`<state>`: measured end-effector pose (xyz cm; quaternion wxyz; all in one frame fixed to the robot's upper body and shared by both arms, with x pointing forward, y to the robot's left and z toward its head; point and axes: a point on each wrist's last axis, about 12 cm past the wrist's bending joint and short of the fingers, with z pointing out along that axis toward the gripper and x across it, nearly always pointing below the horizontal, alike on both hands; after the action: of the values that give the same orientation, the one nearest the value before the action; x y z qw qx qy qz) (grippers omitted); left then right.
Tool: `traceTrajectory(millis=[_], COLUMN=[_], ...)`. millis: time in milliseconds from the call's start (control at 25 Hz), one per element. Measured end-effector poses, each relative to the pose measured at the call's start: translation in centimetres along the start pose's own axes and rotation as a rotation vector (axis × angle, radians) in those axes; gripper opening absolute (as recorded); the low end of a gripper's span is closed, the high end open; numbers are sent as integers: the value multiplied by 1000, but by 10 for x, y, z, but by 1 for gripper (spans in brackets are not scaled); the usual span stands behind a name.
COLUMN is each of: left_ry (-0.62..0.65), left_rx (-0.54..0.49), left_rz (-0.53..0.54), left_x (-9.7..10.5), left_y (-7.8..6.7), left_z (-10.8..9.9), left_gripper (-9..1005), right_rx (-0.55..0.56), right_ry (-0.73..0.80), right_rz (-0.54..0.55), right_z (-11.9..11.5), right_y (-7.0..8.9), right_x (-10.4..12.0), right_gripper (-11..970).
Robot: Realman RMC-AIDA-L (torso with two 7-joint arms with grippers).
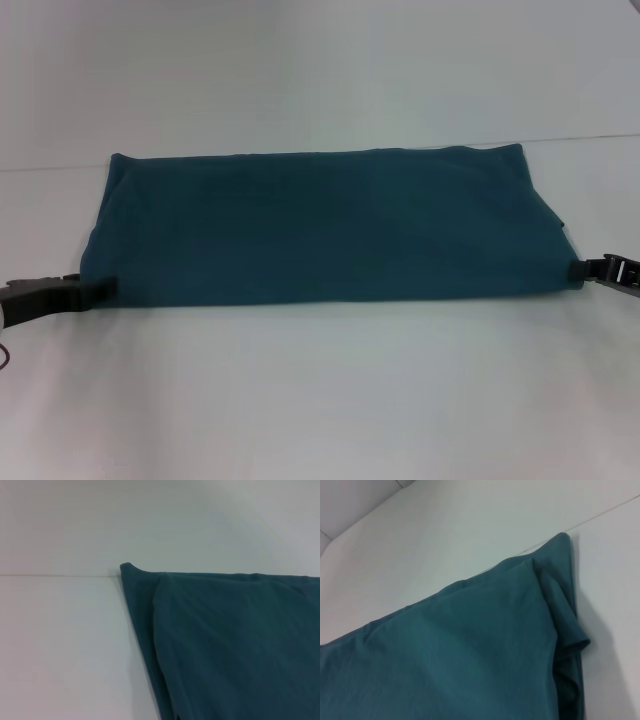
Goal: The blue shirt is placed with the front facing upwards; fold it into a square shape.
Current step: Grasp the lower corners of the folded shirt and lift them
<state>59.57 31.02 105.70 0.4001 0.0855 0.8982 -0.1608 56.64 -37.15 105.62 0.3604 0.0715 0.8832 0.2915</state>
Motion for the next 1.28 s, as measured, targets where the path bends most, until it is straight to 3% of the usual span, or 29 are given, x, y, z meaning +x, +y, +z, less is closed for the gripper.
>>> traceTrajectory(millis=[280, 720, 1280], left_ry=[2, 14, 39], left_rx=[4, 57, 23], left_rz=[-1, 21, 64], left_x=[0, -5, -3], left_y=[-2, -5, -1], left_z=[2, -2, -2], left_gripper=[549, 533, 514], right_rx=[-3, -5, -4], right_ry=[0, 0, 0], right_rz=[-3, -2, 0], right_z=[1, 2, 1], right_y=[1, 2, 1], right_x=[-1, 0, 0], right_gripper=[112, 118, 125])
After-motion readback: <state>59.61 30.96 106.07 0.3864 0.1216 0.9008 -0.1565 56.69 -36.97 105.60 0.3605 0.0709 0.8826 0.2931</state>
